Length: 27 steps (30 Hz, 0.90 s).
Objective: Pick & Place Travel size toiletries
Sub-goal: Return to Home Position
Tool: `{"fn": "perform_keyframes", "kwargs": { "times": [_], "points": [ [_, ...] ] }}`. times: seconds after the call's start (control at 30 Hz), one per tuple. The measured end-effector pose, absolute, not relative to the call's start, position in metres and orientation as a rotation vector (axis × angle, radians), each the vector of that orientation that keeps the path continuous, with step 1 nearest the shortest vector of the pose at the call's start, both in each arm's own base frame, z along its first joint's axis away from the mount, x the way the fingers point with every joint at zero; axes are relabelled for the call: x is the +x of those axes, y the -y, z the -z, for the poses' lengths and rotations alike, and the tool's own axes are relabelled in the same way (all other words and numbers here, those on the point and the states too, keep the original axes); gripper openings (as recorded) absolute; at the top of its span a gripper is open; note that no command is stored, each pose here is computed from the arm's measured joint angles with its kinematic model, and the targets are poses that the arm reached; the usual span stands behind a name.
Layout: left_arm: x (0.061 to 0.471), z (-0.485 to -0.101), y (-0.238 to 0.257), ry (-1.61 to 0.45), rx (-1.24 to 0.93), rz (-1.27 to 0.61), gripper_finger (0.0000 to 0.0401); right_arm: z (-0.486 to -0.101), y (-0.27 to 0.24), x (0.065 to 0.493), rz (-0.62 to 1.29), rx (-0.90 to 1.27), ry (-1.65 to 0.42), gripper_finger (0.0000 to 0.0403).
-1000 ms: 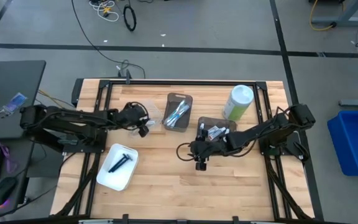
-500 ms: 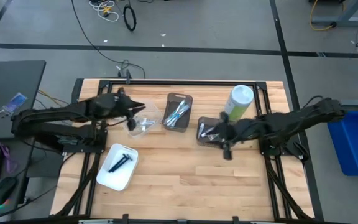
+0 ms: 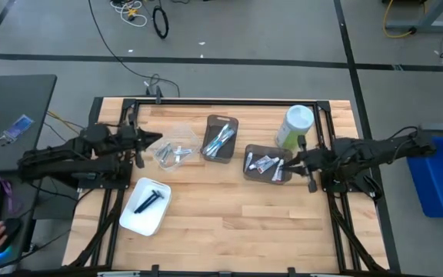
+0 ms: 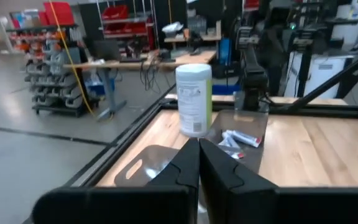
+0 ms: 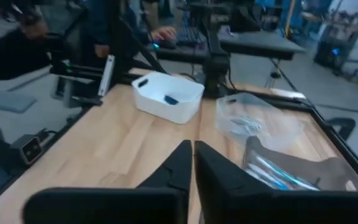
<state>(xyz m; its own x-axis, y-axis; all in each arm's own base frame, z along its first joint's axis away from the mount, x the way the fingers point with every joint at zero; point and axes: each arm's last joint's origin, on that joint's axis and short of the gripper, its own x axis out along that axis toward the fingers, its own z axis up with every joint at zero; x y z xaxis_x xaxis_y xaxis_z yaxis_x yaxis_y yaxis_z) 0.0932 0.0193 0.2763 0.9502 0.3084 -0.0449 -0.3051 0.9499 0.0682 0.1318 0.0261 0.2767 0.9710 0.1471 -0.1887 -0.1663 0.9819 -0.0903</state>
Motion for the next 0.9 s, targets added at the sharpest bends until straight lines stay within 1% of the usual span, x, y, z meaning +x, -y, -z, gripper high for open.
{"fn": "perform_keyframes", "kwargs": {
  "times": [0.13,0.3,0.47,0.67,0.8,0.9],
  "points": [
    [0.090,-0.264,-0.019,-0.024,0.081,-0.320,0.0016,-0.267,-0.018,0.115,-0.122,-0.103,-0.130,0.0006],
    [0.088,-0.250,-0.019,-0.016,0.108,-0.320,0.0012,-0.255,-0.011,0.101,-0.076,-0.100,-0.101,0.0005],
    [0.088,-0.234,-0.018,-0.020,0.127,-0.282,0.0007,-0.239,-0.007,0.092,-0.046,-0.099,-0.110,0.0004],
    [0.086,-0.217,-0.017,0.027,0.142,-0.267,0.0014,-0.225,-0.005,0.086,-0.024,-0.097,-0.080,0.0004],
    [0.083,-0.209,-0.016,0.049,0.152,-0.272,0.0008,-0.214,-0.004,0.084,-0.014,-0.099,-0.070,0.0004],
    [0.085,-0.203,-0.017,0.028,0.149,-0.270,0.0006,-0.206,-0.003,0.083,-0.009,-0.089,-0.066,0.0003]
  ]
}}
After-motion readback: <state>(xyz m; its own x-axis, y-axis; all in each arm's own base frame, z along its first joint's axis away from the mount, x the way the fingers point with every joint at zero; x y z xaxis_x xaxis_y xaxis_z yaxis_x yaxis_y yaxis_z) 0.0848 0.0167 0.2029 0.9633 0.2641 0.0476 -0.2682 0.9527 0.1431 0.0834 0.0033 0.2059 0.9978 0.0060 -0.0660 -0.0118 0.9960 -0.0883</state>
